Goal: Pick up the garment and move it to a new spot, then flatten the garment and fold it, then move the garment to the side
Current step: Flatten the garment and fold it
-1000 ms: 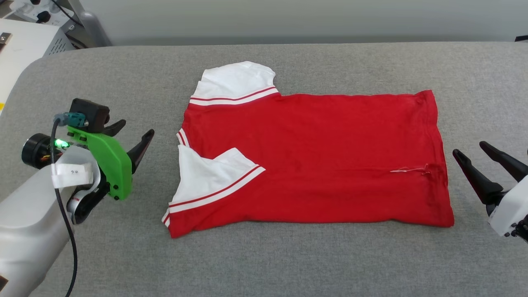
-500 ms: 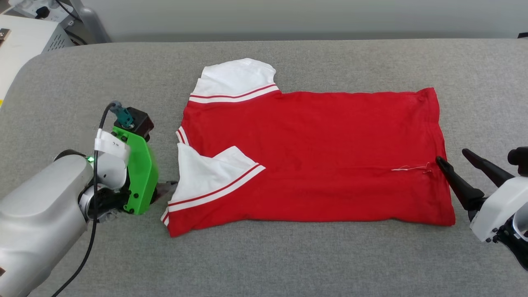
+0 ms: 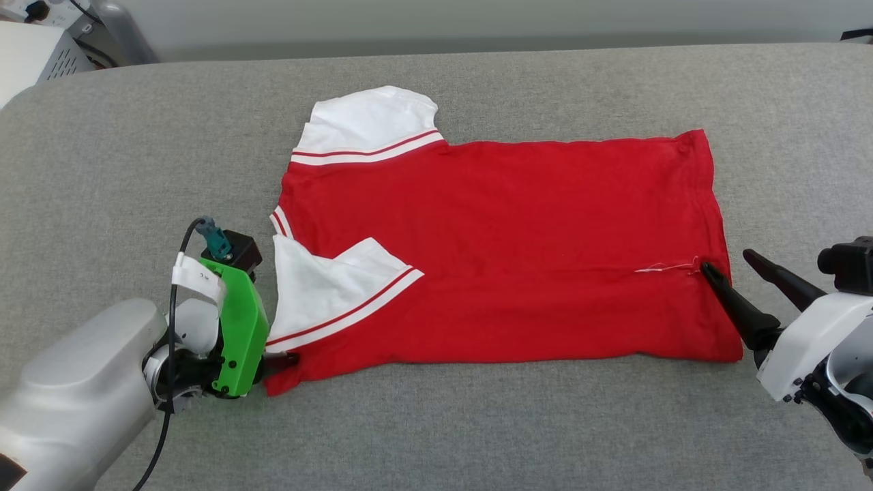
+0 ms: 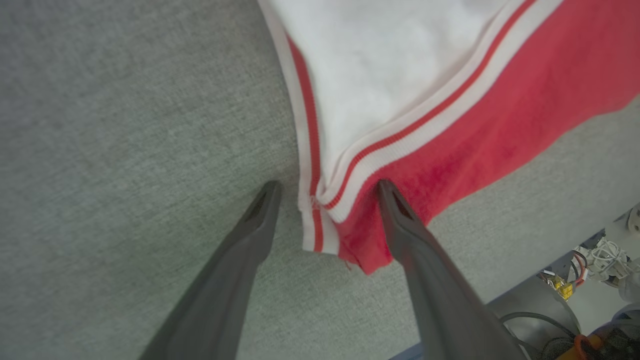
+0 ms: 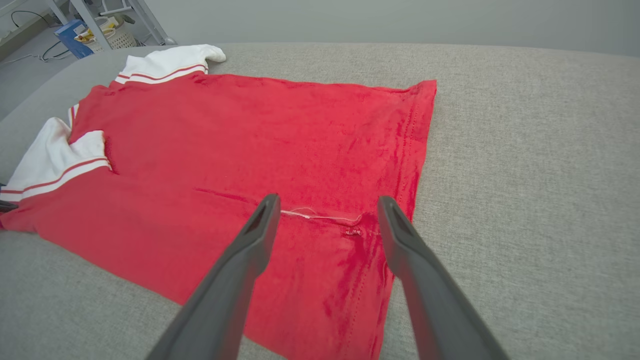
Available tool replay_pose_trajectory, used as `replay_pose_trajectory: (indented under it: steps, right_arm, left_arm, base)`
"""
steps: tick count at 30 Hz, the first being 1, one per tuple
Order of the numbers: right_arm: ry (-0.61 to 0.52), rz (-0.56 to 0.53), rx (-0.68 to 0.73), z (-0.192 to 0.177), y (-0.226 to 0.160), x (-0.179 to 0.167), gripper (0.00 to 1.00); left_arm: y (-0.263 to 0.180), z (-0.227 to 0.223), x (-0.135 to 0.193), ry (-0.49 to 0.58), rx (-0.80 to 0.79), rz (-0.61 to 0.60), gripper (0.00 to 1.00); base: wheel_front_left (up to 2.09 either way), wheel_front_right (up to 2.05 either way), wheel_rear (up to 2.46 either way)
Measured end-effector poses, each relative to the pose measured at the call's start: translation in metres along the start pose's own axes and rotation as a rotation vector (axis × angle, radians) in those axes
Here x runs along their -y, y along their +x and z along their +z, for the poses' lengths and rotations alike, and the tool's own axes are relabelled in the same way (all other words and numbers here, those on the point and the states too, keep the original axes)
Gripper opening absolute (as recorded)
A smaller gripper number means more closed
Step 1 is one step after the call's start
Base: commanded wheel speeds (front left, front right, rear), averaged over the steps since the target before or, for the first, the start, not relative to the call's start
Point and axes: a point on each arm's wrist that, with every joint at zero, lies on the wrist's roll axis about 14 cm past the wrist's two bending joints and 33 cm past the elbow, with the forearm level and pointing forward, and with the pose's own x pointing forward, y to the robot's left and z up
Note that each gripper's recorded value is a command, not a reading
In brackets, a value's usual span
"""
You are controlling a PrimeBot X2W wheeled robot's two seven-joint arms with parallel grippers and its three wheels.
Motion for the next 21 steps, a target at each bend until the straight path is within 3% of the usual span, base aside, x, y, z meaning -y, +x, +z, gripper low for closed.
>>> replay_pose_trajectory:
  steps: [6, 7, 8, 21]
  right_arm:
    - [0.015, 0.003, -0.020, -0.009, 0.002, -0.002, 1.00]
    - [0.014, 0.004, -0.020, -0.009, 0.002, -0.002, 1.00]
    - [0.013, 0.004, -0.019, -0.008, 0.002, -0.002, 1.00]
    - [-0.166, -0.045, -0.045, 0.033, -0.019, 0.026, 1.00]
  left_arm:
    - [0.009, -0.006, -0.002, -0.013, 0.010, -0.002, 1.00]
    - [0.009, -0.006, -0.002, -0.010, 0.014, -0.001, 0.31]
    - [0.009, -0.006, -0.002, -0.009, 0.025, -0.001, 0.00]
    - [-0.003, 0.002, 0.008, -0.007, 0.231, -0.006, 0.00]
  base:
    - [0.00, 0.00, 0.00]
    - [0.00, 0.00, 0.00]
    - [0.00, 0.00, 0.00]
    - [0.00, 0.00, 0.00]
